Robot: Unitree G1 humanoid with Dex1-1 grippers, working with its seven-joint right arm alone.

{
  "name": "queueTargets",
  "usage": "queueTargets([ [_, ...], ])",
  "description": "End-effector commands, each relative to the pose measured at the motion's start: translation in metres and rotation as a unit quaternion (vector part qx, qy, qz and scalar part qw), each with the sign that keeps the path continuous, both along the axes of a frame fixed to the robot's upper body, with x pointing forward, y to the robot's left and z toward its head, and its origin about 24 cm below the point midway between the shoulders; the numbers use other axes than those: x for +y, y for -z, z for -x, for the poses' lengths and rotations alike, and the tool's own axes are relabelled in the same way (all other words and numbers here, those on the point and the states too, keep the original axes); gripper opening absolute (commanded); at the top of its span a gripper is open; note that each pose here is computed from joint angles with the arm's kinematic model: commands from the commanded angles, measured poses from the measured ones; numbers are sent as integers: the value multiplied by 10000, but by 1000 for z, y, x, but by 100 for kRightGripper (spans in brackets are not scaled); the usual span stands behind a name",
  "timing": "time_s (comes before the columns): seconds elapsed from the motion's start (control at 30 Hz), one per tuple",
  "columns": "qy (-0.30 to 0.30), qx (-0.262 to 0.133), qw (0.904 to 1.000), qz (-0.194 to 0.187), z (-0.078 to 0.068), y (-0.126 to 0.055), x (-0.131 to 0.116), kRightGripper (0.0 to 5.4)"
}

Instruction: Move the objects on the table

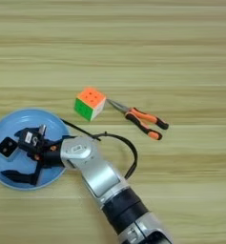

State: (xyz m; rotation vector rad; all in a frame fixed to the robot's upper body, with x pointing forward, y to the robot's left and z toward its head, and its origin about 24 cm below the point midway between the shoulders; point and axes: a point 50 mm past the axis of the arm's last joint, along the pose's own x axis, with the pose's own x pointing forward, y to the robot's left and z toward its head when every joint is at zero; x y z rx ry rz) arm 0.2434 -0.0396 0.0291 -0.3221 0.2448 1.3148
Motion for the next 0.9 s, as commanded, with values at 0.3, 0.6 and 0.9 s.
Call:
queueTargets([
  [0.3, 205, -785, 9965, -217, -20, -24, 10, 449],
  [0.6, 200, -787, 9965, -209, -20, -22, 10, 332],
  [0.9, 221, -808, 9962, -231, -21, -22, 11, 288],
])
